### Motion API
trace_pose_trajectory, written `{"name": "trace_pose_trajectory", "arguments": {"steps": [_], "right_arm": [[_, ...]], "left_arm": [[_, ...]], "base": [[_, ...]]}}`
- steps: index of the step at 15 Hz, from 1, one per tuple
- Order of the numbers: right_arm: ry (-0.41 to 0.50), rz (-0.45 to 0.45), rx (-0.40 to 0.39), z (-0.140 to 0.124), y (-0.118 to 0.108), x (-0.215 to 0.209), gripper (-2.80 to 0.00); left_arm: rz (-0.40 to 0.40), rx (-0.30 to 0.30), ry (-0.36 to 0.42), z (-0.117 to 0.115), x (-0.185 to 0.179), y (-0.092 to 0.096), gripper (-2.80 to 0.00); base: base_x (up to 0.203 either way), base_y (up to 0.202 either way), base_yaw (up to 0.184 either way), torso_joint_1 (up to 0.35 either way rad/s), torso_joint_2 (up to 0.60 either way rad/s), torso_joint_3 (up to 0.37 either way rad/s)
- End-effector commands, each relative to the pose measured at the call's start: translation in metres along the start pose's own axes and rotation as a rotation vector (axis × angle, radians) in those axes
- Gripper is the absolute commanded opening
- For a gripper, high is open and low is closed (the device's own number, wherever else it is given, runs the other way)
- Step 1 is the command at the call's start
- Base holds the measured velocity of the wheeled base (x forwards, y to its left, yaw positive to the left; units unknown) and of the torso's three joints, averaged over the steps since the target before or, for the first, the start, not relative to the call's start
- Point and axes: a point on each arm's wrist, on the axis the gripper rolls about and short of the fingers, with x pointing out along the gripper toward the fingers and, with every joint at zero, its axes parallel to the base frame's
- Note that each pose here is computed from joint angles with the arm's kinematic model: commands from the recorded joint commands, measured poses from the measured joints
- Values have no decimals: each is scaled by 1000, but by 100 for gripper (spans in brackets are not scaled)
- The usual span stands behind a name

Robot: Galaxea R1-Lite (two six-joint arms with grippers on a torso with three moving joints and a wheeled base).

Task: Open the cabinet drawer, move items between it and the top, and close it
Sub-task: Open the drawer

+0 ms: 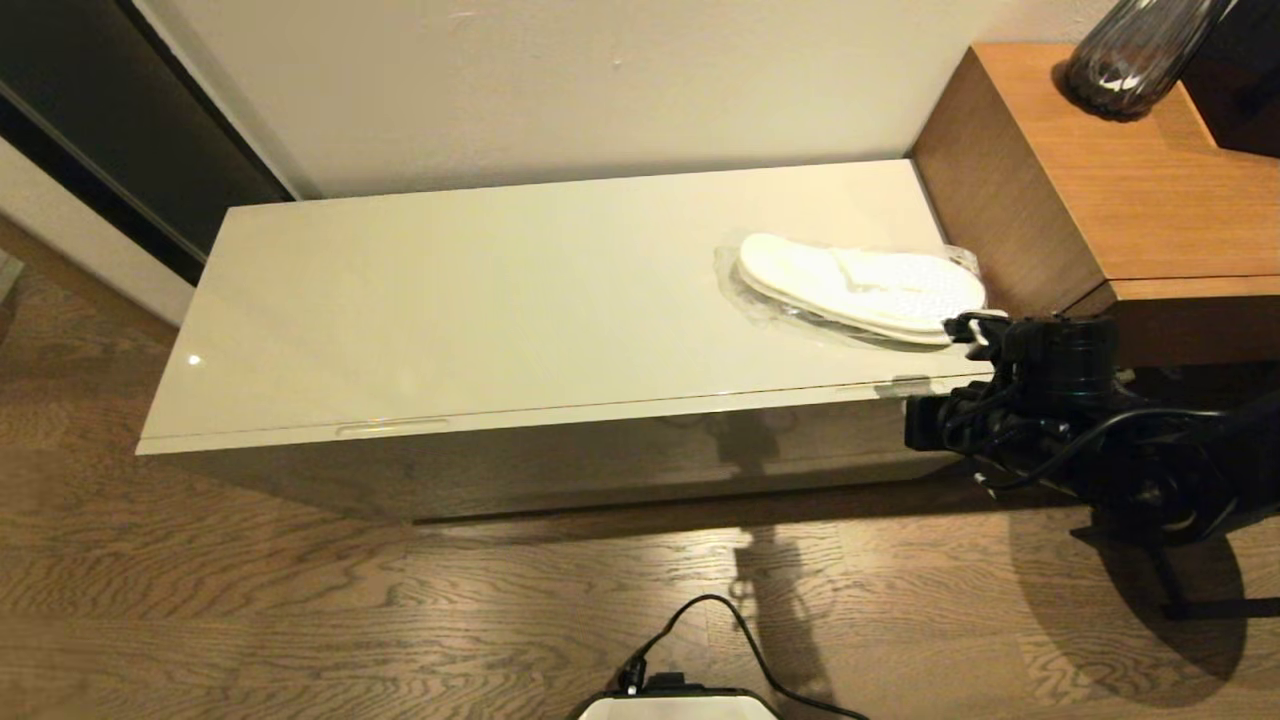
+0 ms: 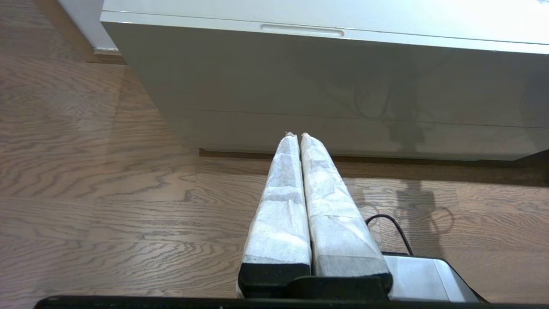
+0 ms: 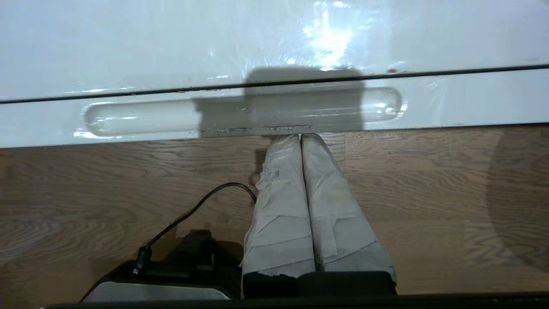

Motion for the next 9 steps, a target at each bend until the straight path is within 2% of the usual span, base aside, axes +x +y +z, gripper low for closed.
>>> {"name": "trace_pose_trajectory", "arguments": {"steps": [1, 4, 9], "right_arm": [[-72, 6, 12, 30, 0, -24, -280], [-59, 5, 15, 53, 1, -29, -280], [19, -3, 29, 39, 4, 4, -280]], "left_arm": [[0, -1, 1, 0, 0, 0, -280], [0, -1, 0, 0, 0, 0, -280], [1, -1, 0, 0, 0, 0, -280]], "base": [[0, 0, 0, 0, 0, 0], [0, 0, 0, 0, 0, 0], [0, 0, 0, 0, 0, 0]]}}
